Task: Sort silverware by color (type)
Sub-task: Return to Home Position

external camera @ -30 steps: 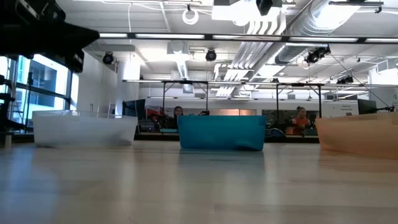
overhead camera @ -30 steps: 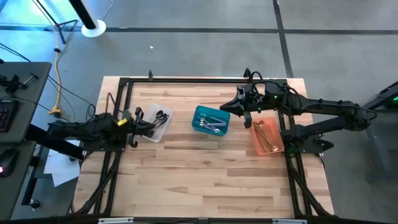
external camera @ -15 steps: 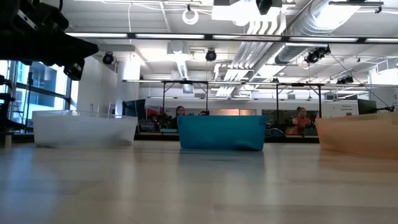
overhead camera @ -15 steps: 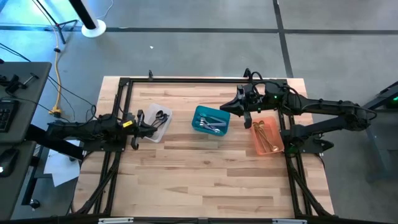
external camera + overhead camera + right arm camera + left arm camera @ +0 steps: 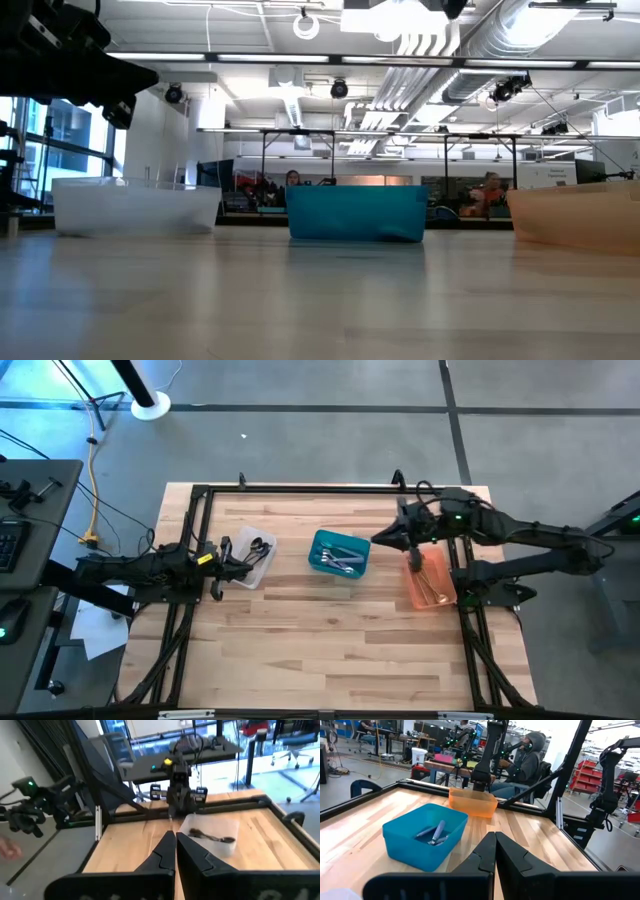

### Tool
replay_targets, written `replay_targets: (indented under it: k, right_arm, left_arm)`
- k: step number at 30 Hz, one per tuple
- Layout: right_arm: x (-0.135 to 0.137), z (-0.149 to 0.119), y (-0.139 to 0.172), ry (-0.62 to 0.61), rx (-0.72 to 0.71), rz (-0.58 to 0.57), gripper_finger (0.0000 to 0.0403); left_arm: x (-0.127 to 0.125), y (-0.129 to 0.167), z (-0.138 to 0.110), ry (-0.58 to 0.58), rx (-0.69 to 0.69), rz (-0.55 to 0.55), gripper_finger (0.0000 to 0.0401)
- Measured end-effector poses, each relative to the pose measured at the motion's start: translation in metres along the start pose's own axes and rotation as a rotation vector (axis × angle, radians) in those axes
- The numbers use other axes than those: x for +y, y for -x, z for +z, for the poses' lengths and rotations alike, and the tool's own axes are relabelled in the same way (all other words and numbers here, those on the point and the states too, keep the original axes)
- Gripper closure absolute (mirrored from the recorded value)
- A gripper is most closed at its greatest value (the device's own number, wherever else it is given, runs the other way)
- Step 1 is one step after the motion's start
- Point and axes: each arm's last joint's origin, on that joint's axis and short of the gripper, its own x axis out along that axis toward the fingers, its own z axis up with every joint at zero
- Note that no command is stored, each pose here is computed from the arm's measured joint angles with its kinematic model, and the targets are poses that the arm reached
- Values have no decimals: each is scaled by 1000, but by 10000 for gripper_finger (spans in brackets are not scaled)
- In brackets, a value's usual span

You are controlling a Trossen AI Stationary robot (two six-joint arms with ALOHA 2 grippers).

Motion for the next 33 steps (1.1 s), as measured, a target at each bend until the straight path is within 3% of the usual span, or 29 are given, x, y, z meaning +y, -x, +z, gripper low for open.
replay_targets:
  k: [5, 14, 23, 33]
  right_arm:
    - [11, -6, 34, 23, -87, 18, 403]
    - [24, -60, 62, 19, -309, 76, 403]
    - [21, -105, 65, 16, -338, 54, 403]
    - [20, -123, 70, 60, -350, 43, 403]
  left_arm:
    - [0, 0, 0, 0, 0, 0, 401]
    - [0, 0, 0, 0, 0, 0, 401]
    - [0, 0, 0, 0, 0, 0, 401]
    - [0, 0, 0, 0, 0, 0, 401]
